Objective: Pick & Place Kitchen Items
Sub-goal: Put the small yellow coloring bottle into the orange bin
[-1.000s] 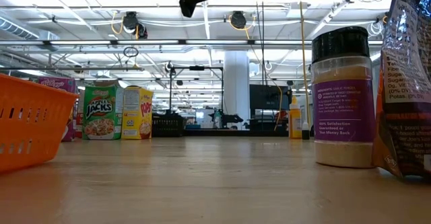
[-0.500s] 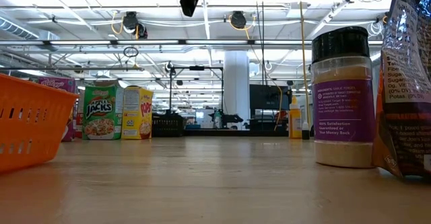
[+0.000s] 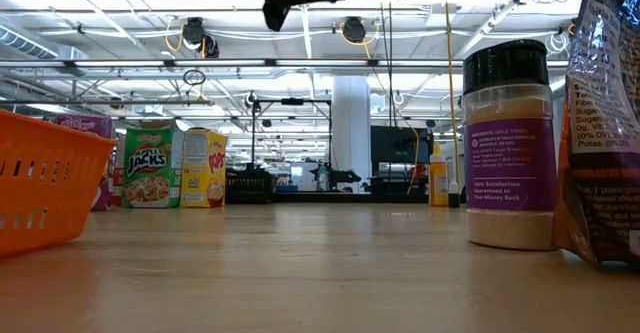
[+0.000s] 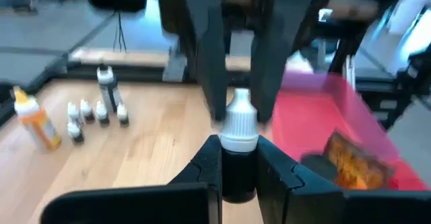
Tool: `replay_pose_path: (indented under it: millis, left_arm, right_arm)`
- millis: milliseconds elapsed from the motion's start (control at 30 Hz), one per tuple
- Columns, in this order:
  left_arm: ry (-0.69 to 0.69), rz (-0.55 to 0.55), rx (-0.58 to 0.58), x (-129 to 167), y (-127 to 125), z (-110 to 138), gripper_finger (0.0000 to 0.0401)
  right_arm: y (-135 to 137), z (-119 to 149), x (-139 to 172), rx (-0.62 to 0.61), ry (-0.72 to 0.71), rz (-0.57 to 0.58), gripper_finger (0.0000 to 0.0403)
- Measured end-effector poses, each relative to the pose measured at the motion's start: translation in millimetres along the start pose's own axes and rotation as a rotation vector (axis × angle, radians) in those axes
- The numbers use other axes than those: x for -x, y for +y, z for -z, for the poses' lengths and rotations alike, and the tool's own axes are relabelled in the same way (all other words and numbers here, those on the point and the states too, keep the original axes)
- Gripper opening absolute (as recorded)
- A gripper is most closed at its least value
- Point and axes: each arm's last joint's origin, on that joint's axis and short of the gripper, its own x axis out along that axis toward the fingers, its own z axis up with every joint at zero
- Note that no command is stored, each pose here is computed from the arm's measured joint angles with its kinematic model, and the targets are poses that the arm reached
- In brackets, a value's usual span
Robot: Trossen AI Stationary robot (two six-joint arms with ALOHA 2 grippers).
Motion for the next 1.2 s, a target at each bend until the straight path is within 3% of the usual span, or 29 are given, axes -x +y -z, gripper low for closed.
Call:
replay_pose_path:
  millis: [167, 533, 967, 1200]
  left_arm:
    - [0.031, -0.015, 0.011, 11.3, 0.6, -3.8, 0.004]
    - [0.321, -0.106, 0.078, 66.1, -19.9, 8.4, 0.0041]
    - [0.606, -0.038, 0.214, 97.4, -70.9, 37.4, 0.004]
    - [0.624, 0.022, 0.229, 104.9, -97.2, 44.2, 0.004]
  right_arm:
    - [-0.4, 0.5, 4.8, 0.003, 0.015, -0.002, 0.0091]
    - [-1.5, 5.3, 12.1, 0.007, 0.081, 0.001, 0.0082]
    - [-1.7, 7.3, 12.3, 0.01, 0.102, 0.005, 0.0079]
    - [-1.7, 7.3, 12.3, 0.006, 0.102, 0.005, 0.0077]
